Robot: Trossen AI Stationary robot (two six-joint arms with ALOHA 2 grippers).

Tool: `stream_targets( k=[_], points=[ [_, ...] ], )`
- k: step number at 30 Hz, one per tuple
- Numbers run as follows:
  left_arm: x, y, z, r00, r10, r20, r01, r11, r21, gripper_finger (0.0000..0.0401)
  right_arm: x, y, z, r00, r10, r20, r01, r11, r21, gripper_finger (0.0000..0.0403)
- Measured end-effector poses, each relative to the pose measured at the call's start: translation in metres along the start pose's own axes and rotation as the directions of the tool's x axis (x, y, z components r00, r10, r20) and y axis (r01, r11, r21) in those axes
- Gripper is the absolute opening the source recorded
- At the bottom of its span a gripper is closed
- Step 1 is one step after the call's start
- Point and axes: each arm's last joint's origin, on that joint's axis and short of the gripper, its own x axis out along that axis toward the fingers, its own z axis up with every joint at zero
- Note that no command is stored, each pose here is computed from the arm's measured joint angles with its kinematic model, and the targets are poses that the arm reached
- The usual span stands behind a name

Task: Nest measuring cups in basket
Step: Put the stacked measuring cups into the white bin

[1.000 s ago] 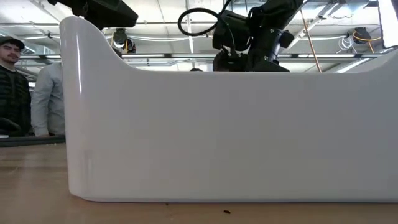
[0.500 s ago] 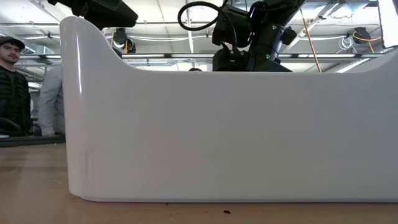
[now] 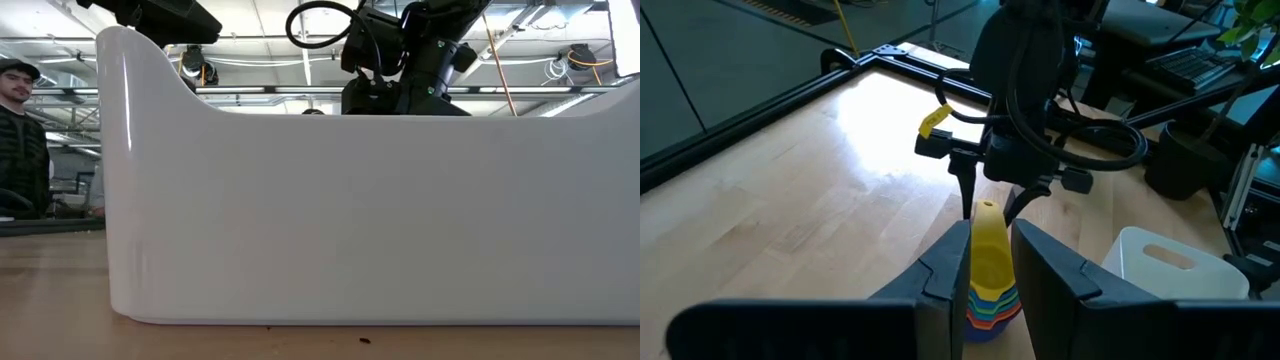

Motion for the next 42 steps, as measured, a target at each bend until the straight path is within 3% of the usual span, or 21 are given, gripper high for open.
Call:
stream_targets(
  k=[19,27,34,42],
  points=[
    [0.0,0.0,-0.001,1.0,-0.006,-0.007,0.006,1.0,0.002,0.0078,0.016,-0.002,-0.003,0.999,0.006,-0.038,-0.005,1.0,0.026,0.0215],
    [0.0,0.0,-0.003,1.0,0.001,-0.03,-0.001,1.0,-0.001,0.0078,0.015,-0.002,-0.003,1.0,0.003,-0.031,-0.002,1.0,0.031,0.0188],
    [0.0,0.0,-0.003,1.0,0.001,-0.029,-0.001,1.0,-0.001,0.0078,0.015,-0.002,-0.003,1.0,0.003,-0.031,-0.002,1.0,0.024,0.0118],
    [0.0,0.0,-0.003,1.0,0.001,-0.03,-0.001,1.0,-0.001,0.0078,0.015,-0.002,-0.003,1.0,0.002,-0.031,-0.001,1.0,0.02,0.0116]
  ],
)
